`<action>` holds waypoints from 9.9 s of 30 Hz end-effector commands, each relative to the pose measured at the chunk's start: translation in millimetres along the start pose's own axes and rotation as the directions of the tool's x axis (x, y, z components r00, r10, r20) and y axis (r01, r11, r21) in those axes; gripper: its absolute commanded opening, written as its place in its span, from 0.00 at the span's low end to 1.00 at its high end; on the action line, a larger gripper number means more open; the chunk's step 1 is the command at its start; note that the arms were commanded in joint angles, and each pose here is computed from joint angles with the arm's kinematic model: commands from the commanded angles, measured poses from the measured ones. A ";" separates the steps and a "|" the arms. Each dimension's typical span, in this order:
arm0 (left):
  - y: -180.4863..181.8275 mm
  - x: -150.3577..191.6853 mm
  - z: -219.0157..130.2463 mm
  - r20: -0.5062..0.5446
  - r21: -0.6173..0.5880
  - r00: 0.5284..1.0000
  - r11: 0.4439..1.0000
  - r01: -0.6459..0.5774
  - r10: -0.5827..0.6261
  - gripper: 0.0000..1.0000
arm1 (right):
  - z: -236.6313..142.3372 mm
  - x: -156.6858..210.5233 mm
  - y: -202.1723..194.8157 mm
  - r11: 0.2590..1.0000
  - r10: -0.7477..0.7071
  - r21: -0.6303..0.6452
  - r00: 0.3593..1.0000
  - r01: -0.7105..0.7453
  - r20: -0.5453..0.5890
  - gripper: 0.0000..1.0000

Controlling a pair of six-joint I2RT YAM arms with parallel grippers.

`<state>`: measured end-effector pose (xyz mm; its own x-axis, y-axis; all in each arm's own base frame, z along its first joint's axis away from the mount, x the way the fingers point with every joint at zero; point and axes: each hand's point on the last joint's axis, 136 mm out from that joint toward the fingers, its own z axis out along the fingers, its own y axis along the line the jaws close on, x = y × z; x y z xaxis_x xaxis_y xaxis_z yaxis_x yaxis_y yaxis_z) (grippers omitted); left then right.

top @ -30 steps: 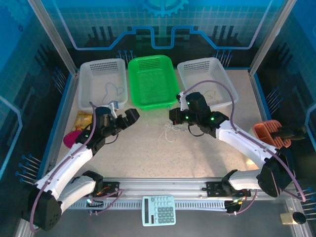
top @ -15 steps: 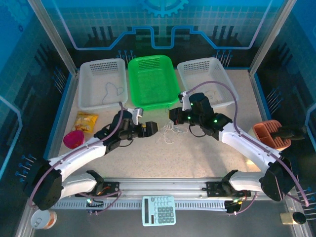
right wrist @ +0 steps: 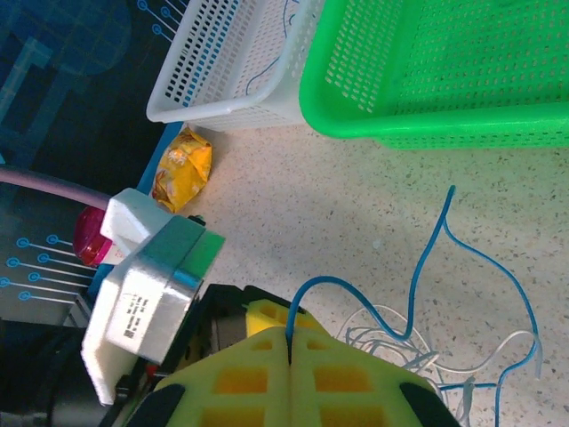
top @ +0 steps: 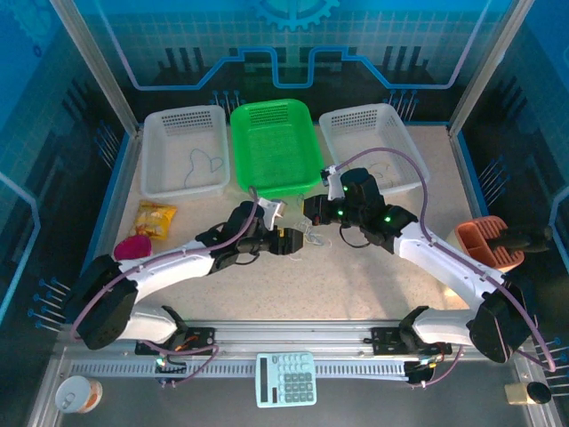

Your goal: Untangle the cables

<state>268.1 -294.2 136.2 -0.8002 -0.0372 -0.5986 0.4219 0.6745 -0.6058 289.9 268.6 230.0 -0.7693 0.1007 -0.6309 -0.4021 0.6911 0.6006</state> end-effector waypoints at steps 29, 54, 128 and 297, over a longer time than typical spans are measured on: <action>29.1 21.3 15.9 0.014 -0.060 1.000 0.998 0.020 -0.019 0.00 | -77.5 -70.5 38.9 0.970 0.059 -0.244 0.977 -0.008 0.203 0.00; -22.8 -46.0 -71.6 0.225 -0.019 0.974 0.999 0.036 -0.031 0.90 | -66.2 -55.7 19.2 0.967 0.132 -0.242 0.972 -0.082 0.197 0.00; -205.5 -216.5 -163.9 0.369 0.527 0.892 0.849 0.031 -0.261 0.00 | -80.9 -55.3 4.4 0.987 -0.155 0.009 0.927 0.162 0.342 0.78; 75.5 -108.7 -172.7 0.519 0.046 0.737 0.875 0.482 -0.433 0.99 | 132.3 65.2 -95.7 0.968 -0.092 0.203 0.964 0.145 -0.248 0.37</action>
<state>309.1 -108.9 227.6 -0.5674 -0.7022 -0.4301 -0.0362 0.5430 -0.8390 332.8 294.0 57.1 -0.8438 -0.1527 -0.5145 -0.3775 0.8503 0.3668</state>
